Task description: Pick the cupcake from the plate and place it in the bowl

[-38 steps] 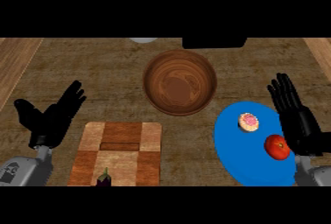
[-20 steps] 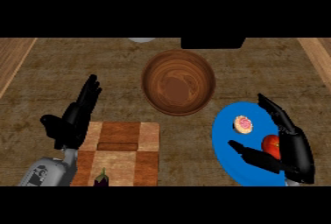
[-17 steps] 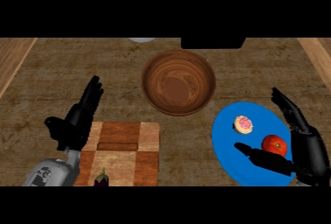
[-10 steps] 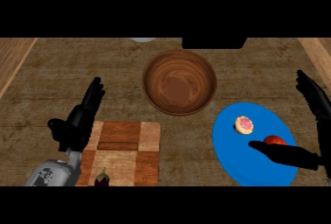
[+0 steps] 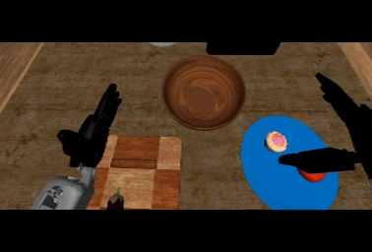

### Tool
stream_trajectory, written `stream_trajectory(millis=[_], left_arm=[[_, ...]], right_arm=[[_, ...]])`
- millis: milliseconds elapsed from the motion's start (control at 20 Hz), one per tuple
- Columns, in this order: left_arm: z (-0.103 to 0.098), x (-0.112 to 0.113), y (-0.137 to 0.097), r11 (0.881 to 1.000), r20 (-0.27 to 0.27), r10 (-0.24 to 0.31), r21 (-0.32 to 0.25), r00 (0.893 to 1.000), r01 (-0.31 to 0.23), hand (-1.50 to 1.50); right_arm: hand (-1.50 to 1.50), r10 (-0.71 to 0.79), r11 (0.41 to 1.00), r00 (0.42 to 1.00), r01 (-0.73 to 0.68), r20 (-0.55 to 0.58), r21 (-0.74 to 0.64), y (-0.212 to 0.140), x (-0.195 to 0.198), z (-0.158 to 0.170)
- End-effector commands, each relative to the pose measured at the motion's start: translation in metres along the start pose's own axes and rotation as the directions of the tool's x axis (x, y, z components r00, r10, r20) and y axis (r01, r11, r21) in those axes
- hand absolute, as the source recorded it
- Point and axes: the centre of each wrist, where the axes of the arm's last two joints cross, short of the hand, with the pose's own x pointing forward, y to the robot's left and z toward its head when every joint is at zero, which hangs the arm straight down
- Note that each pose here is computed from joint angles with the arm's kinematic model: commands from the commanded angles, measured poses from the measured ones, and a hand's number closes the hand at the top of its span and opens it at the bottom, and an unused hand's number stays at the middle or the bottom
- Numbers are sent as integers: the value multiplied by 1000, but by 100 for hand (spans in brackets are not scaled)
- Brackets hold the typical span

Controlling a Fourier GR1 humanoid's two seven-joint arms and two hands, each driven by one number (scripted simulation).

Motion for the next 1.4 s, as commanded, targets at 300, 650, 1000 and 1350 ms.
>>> stream_trajectory(millis=[300,650,1000,1350], left_arm=[[11,2,10,1000,4,-3,6,1000,3,0],[-8,18,4,1000,-2,2,7,1000,-2,0],[11,7,3,1000,-5,10,13,1000,-10,0],[7,-32,-2,1000,-2,3,7,1000,-3,0]], right_arm=[[-150,56,991,993,-42,-107,125,18,-37,3],[-150,-37,989,996,48,-84,137,-2,-48,-14],[-150,-121,983,992,124,-32,133,14,-63,18],[-150,-172,969,981,185,-90,162,32,-50,-8]])
